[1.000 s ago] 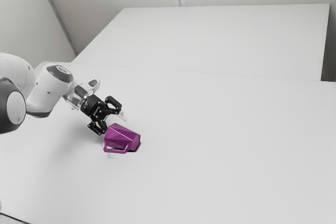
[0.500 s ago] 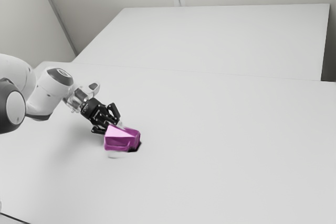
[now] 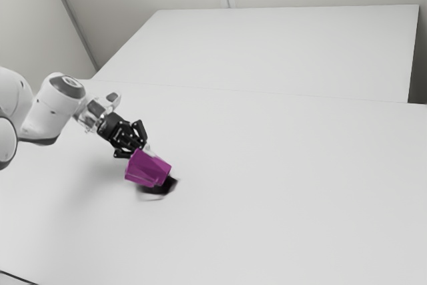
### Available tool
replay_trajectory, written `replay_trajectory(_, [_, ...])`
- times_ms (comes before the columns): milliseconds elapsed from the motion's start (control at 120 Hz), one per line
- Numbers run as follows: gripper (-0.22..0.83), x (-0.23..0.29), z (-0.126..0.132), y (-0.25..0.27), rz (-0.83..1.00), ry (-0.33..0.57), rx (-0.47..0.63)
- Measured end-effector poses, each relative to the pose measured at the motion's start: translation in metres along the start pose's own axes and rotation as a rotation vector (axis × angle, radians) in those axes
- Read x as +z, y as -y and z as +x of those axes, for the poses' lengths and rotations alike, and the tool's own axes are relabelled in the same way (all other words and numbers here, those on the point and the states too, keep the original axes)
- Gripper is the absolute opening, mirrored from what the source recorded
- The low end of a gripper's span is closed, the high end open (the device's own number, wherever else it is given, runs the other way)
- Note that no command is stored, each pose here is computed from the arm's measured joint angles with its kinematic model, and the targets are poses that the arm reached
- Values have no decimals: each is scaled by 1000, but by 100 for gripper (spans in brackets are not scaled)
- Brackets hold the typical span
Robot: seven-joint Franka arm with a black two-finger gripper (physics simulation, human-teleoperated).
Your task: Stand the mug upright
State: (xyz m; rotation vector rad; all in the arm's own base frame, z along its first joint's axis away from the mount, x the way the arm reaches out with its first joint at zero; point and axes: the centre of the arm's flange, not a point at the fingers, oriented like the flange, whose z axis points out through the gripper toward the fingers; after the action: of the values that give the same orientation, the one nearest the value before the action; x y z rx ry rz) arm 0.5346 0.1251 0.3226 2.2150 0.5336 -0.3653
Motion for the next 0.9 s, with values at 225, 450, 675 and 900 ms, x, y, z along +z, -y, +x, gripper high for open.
replay_trajectory(225, [-16, -26, -13, -36, 126, -120, 44])
replay_trajectory(450, [-17, -24, -16, -52, 367, -205, 16])
replay_trajectory(675, [-17, -9, -17, -72, 588, -285, -31])
replay_trajectory(900, [-17, 5, -17, -80, 694, -358, -109])
